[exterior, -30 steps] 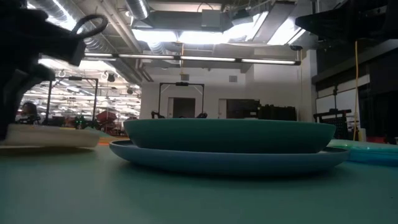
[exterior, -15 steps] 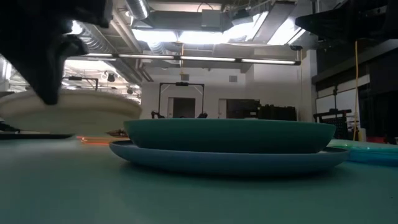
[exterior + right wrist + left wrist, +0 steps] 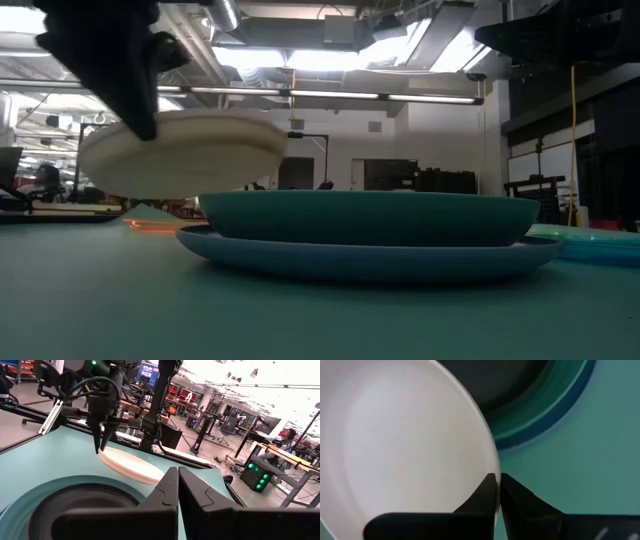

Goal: Stack plastic plates
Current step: Stack the white plate on top of the black plate

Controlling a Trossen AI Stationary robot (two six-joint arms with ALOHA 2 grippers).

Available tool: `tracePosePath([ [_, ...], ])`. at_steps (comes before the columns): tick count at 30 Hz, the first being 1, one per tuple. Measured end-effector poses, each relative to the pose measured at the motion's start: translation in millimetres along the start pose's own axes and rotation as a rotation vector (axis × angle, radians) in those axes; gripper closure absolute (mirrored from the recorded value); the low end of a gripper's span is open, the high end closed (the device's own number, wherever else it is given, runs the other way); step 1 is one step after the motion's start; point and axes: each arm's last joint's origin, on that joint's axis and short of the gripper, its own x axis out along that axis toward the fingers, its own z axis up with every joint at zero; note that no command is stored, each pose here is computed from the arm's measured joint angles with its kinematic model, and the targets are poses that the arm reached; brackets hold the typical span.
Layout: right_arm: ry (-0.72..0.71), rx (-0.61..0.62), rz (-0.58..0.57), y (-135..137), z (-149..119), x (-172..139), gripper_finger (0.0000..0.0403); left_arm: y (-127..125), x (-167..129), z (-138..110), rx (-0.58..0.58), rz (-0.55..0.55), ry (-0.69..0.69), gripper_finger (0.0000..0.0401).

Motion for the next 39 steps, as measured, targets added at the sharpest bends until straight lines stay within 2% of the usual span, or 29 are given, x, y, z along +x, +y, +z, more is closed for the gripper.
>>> tracePosePath([
  [21, 0.000, 0.000, 0.000, 0.0, -0.1, 0.0, 0.0402, 0.0, 1.2, 34.3, 0.071, -0.100, -0.267, 0.0393],
  [25, 0.000, 0.000, 0.000, 0.0, -0.1, -0.1, 0.0402, -1.5, -0.9, 39.9, 0.049, -0.101, -0.331, 0.0392],
  [39, 0.003, -0.002, 0.001, 0.1, -0.4, -0.1, 0.0402, -10.5, 7.6, 49.2, 0.100, -0.123, -0.417, 0.0391],
])
